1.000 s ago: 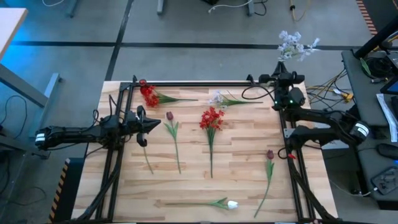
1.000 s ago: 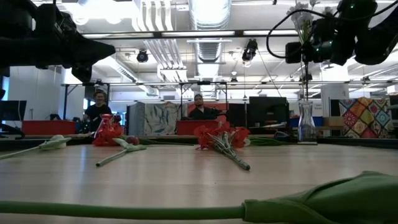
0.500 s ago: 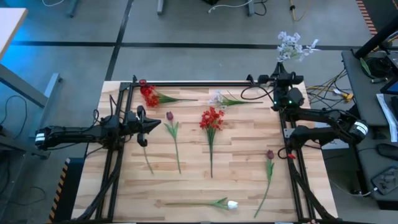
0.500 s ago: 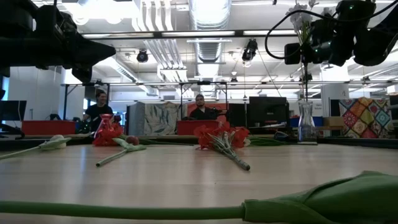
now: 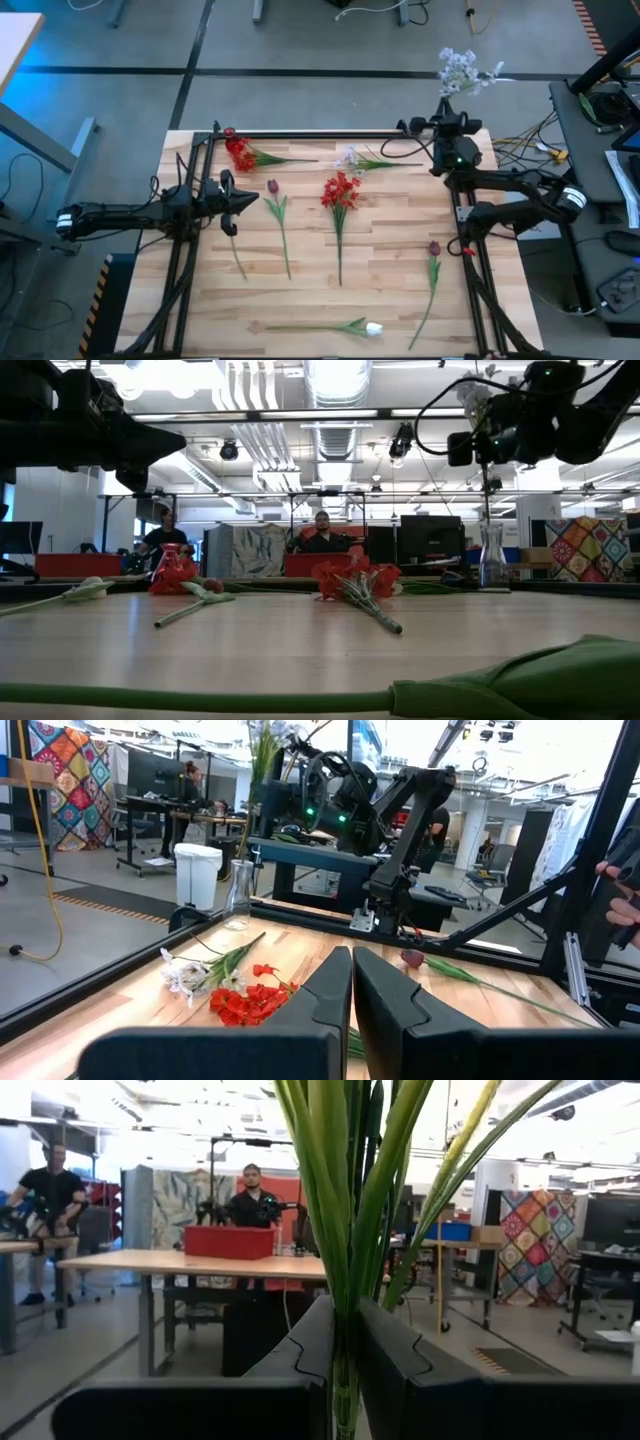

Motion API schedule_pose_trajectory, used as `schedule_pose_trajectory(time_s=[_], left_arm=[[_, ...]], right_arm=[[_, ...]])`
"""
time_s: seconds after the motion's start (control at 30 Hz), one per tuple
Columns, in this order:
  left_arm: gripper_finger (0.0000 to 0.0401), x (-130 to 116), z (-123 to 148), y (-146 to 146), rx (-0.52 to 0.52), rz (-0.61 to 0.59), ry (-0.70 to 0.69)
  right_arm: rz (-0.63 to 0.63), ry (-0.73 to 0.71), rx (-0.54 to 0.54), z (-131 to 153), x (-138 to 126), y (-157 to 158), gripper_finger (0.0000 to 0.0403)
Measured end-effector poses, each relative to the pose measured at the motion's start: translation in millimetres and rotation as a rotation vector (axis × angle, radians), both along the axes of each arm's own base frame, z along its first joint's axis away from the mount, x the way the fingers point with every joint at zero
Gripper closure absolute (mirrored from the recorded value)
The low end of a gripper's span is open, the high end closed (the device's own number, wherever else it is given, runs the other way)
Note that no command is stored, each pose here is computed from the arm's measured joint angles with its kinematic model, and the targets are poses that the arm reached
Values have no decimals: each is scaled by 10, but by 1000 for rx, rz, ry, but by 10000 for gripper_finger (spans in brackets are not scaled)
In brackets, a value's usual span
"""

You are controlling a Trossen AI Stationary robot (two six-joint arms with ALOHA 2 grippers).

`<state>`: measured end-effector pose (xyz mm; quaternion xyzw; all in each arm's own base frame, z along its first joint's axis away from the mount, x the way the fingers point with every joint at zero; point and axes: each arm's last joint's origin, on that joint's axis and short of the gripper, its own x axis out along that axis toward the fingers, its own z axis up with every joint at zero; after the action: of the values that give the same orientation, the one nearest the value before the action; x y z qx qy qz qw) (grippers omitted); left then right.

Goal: Sort flowers into vase by color
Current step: Put the bottom white flowers into the transparent flower vase

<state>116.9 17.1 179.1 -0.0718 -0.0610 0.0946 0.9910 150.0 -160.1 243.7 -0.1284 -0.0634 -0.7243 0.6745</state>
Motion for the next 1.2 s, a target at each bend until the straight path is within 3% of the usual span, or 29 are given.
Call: schedule_pose_trajectory(time_s=[0.17,0.3,0.87,1.2], left_arm=[[401,0,0,0,0,0,0],[401,0,0,0,7,1,1],[401,0,0,0,30,2,6],[401,14,-20,2,27,1,26]], right_arm=[[-63,67,56,31,148,-103,377],[-71,32,111,-6,216,-170,377],[-260,53,218,-278,278,-254,388],[-294,81,279,-295,264,-244,297]])
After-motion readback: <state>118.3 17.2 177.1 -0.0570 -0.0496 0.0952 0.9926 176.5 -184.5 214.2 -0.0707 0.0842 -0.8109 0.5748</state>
